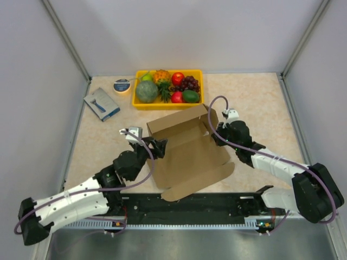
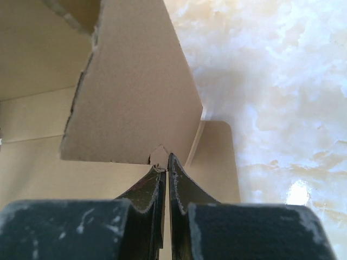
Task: Fold the paper box
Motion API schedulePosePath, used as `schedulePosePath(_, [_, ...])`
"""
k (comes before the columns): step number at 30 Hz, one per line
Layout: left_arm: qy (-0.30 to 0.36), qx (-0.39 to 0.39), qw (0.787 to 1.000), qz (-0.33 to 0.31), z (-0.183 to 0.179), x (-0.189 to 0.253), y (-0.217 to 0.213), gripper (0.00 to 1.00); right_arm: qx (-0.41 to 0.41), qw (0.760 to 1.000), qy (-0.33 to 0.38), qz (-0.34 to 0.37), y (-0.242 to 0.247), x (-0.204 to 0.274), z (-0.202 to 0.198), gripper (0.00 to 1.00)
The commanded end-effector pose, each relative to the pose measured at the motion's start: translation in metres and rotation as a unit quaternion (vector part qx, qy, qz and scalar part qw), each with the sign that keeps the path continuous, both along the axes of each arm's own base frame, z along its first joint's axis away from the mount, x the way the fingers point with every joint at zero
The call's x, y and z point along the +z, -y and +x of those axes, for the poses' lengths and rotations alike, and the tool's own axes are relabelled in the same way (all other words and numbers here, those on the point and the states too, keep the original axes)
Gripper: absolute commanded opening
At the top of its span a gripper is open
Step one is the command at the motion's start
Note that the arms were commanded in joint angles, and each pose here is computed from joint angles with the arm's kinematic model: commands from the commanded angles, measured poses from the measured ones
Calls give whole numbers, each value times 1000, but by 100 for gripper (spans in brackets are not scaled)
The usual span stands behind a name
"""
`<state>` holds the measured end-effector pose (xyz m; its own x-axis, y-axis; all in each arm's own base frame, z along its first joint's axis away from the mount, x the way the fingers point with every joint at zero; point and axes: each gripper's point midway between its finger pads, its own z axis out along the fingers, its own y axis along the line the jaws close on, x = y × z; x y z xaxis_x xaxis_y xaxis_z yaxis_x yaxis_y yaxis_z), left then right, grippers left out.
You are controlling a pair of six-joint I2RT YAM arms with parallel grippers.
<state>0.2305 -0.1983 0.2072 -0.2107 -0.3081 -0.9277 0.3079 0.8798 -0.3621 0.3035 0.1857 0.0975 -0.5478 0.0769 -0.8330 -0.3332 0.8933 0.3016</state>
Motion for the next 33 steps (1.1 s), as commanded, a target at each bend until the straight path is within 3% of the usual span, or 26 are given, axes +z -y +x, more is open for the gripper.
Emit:
schedulePosePath(1, [-23, -87, 996, -14, -24, 43, 15, 78, 9, 999, 42, 12, -8, 14, 9, 0])
schedulePosePath(3, [-56, -100, 993, 28, -20, 44, 21, 78, 11, 999, 45, 17, -10, 15, 8, 0])
schedulePosePath(4, [-44, -110, 993, 20, -19, 75, 27, 78, 12, 999, 45, 17, -9, 14, 7, 0])
schedulePosePath(5, [-53, -125, 990, 27, -18, 76, 36, 79, 10, 999, 44, 17, -9, 15, 8, 0])
schedulePosePath(10, [-23, -183, 983, -28, -1, 140, 52, 83, 18, 999, 40, 8, -11, 12, 10, 0])
schedulePosePath(13, [-74, -253, 965, -11, 26, 134, 71, 88, 21, 999, 45, 9, -12, 14, 10, 0])
schedulePosePath(14, [-110, -270, 956, 17, 45, 106, 86, 88, 22, 999, 49, 11, -12, 16, 9, 0])
schedulePosePath(15, [-119, -301, 946, 34, 49, 99, 93, 87, 25, 998, 50, 12, -13, 18, 9, 0])
schedulePosePath(16, [-80, -323, 940, 77, 60, 111, 99, 87, 28, 998, 55, 15, -14, 20, 10, 0])
schedulePosePath(18, [-113, -343, 924, 125, 80, 74, 112, 91, 41, 997, 58, 19, -18, 21, 8, 0])
schedulePosePath(22, [-72, -310, 923, 218, 132, 52, 115, 95, 69, 995, 65, 31, -29, 24, 7, 0])
schedulePosePath(24, [-120, -328, 903, 252, 135, 18, 117, 95, 81, 994, 71, 35, -33, 27, 6, 0])
schedulePosePath(28, [-126, -370, 888, 243, 133, 3, 130, 96, 103, 991, 78, 46, -40, 28, 4, 0])
schedulePosePath(33, [-134, -356, 902, 203, 136, -8, 128, 95, 179, 976, 88, 88, -67, 32, -7, 0])
